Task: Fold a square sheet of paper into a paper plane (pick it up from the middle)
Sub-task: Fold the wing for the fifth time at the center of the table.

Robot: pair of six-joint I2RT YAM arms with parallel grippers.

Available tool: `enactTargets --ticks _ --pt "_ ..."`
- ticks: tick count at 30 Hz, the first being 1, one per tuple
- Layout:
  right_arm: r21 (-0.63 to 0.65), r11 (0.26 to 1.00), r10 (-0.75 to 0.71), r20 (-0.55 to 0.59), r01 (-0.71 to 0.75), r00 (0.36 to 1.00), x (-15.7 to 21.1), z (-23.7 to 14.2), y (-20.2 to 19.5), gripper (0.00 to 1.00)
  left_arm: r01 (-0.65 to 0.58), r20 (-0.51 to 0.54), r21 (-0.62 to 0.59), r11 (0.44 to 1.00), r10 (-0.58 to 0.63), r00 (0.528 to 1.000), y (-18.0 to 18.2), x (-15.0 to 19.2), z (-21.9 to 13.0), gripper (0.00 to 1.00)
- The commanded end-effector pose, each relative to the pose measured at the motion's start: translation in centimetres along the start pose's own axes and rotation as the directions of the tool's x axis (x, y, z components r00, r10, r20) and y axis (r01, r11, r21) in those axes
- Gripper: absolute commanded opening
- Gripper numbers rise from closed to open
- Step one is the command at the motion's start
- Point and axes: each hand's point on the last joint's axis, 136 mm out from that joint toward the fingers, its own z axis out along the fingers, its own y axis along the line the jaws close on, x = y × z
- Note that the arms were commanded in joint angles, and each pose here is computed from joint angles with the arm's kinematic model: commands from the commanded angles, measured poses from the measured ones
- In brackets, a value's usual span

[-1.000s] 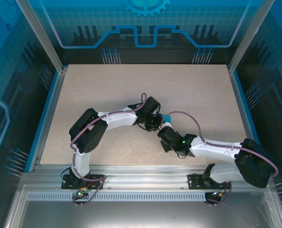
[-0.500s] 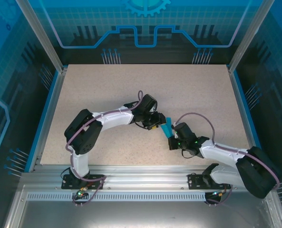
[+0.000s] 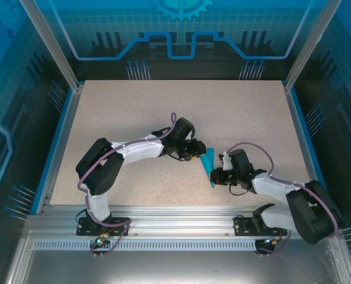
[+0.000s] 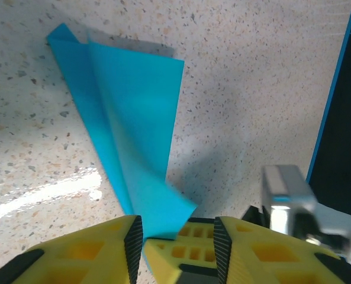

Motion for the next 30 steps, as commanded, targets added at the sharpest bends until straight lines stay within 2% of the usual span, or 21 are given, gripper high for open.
enactTargets --ticks 1,16,21,30 --pt "-0.079 0.997 0.022 -0.033 -0.025 0.999 -0.4 0.3 1.3 0.01 -0.044 -0.032 0.046 0.998 0.046 0.998 -0.9 0.9 0.3 0.39" --pt "-0.087 0.976 0.192 -0.072 -0.198 0.979 -0.2 0.2 -0.6 0.03 -0.084 -0.096 0.095 0.992 0.093 0.991 -1.7 2.5 2.8 0.34" --pt "-0.088 0.972 0.21 -0.099 -0.218 0.973 0.0 0.7 -0.9 0.03 -0.08 -0.114 0.132 0.988 0.095 0.989 -2.1 2.6 3.8 0.35" --pt "-0.072 0.967 0.236 -0.119 -0.246 0.964 0.2 1.0 -1.4 0.03 -0.084 -0.133 0.11 0.99 0.099 0.986 -1.3 2.6 5.2 0.35"
